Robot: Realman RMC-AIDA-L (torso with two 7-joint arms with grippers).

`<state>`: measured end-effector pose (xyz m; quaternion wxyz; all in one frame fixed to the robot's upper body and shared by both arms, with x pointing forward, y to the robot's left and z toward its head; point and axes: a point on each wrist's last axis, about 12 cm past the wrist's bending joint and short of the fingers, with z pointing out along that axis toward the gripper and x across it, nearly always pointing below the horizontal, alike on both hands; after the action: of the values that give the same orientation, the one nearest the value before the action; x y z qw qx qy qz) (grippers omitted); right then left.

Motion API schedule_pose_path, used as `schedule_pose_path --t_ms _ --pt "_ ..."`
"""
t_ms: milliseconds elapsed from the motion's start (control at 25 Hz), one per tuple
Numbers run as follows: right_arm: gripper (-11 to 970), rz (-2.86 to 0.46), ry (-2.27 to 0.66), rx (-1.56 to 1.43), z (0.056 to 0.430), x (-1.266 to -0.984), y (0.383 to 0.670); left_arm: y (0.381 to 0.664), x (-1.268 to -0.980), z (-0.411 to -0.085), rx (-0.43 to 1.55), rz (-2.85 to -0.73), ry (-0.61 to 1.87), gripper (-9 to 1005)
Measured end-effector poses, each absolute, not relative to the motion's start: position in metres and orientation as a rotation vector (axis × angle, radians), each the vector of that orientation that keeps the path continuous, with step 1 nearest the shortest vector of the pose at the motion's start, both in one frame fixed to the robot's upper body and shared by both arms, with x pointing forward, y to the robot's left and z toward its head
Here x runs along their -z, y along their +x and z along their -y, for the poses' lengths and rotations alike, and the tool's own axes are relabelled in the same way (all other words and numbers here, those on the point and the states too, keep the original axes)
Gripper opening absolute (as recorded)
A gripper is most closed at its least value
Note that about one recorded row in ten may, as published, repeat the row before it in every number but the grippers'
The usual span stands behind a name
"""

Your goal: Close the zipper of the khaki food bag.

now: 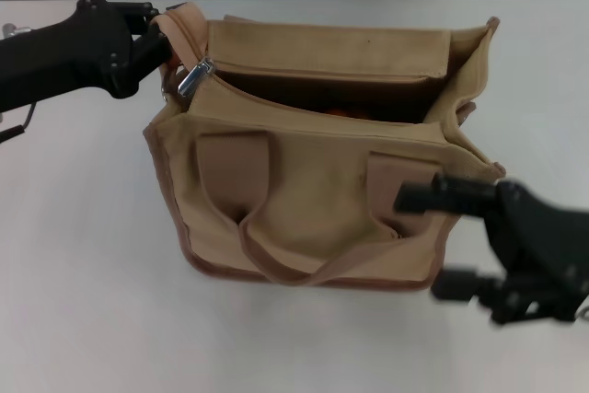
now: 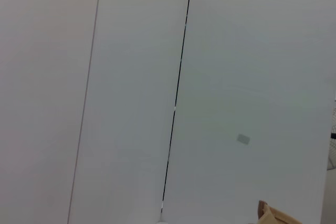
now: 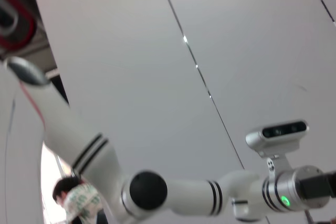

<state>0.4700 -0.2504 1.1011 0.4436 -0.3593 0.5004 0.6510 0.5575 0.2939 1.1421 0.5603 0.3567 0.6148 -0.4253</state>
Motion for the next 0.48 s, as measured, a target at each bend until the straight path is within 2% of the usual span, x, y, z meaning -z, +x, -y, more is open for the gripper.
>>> schedule_pose_path --t_ms 240,480 --pt "812 -1.322 -0.817 -1.735 0.253 -1.132 0.499 0.556 -1.138 -0.289 1.019 -1.449 0.823 39" --pt "813 -1.464 -0.834 -1.792 0.238 -1.163 0.535 0.553 -1.138 -0.292 1.023 -1.422 0.766 42"
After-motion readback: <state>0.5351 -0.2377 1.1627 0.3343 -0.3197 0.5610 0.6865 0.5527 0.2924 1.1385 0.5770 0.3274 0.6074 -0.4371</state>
